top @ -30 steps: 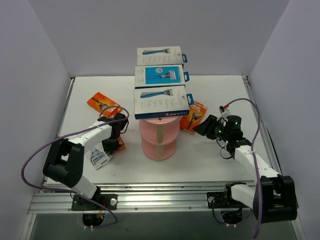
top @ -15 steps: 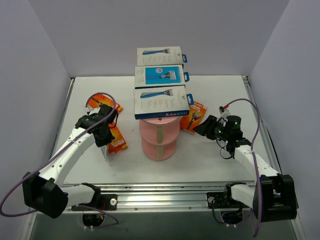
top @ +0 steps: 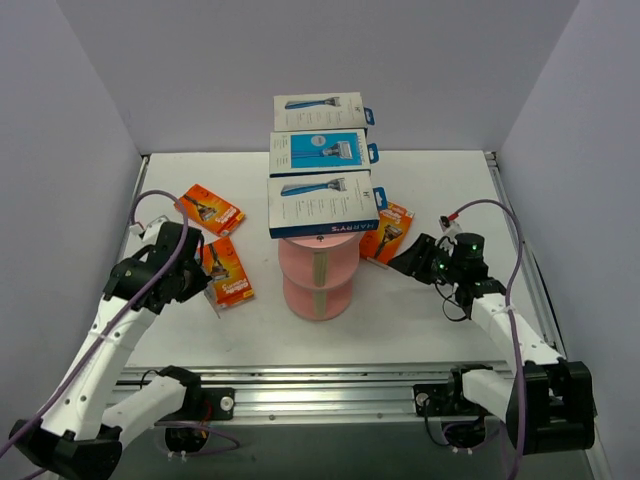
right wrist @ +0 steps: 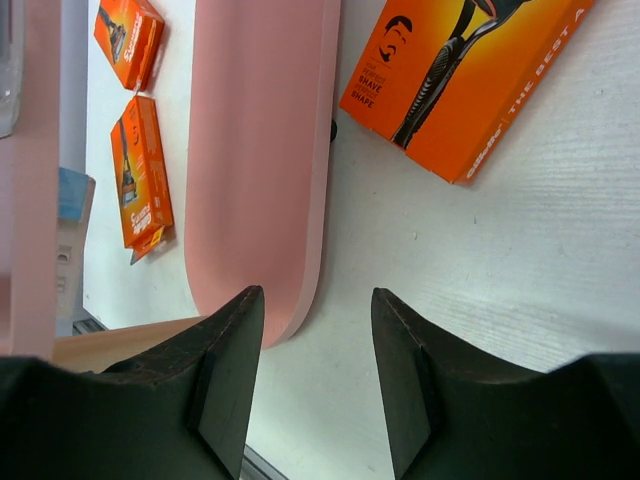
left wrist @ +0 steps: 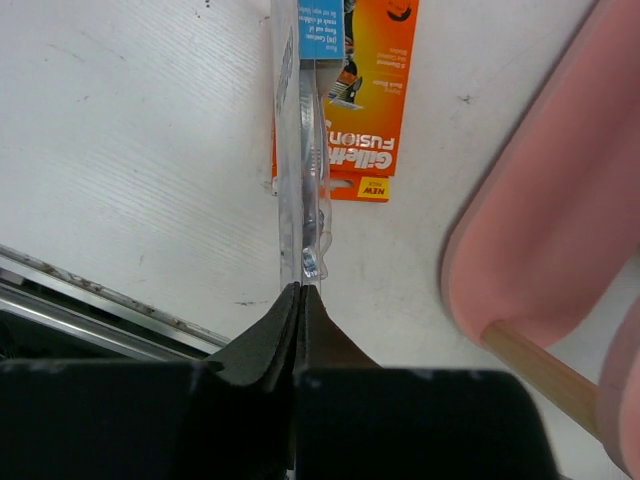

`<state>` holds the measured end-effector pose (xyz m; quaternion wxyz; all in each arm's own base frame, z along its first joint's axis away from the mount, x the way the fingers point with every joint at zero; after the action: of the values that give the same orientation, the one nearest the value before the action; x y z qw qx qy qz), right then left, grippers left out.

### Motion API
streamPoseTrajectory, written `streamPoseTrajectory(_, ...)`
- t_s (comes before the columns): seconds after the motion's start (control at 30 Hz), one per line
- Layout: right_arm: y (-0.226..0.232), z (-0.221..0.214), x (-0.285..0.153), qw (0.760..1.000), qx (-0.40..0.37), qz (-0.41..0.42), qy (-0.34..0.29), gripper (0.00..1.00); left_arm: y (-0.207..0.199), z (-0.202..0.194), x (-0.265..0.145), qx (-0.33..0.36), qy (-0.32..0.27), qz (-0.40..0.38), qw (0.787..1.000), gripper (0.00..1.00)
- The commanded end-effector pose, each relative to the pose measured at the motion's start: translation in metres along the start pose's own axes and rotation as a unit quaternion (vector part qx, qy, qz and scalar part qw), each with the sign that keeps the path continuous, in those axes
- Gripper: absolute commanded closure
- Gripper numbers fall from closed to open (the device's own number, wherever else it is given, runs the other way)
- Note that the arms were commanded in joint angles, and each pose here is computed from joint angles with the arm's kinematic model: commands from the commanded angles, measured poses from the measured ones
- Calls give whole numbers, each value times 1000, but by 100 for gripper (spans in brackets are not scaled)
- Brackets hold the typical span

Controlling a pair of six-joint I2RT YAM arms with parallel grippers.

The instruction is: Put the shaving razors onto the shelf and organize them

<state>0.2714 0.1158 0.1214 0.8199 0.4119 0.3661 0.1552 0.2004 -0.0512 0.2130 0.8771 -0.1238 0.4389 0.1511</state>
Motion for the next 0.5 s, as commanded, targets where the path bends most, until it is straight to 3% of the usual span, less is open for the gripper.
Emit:
streamPoseTrajectory(0.0,19,11,-13,999,-21,17,-17,57,-7,20,-26,-56,-44,-48,996,98)
streamPoseTrajectory(0.3,28,2,-34,999,-5,22,-28,58,-21,10,-36,-151,-64,-147,975,98)
streamPoseTrajectory(0.47,34,-5,-43,999,8,32,-35,58,-27,-9,-30,-234,-68,-216,945,98)
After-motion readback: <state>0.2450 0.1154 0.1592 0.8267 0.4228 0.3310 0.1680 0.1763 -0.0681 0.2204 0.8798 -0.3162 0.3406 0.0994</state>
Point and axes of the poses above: each gripper's point midway between its finger pads, its own x axis out along the fingers, its own y axis along the line the jaws close on, z = x × y, the point moved 2 cm from there along -x, back along the fingers, and after that the axes turned 11 degrees about x, right-handed, at the moved point
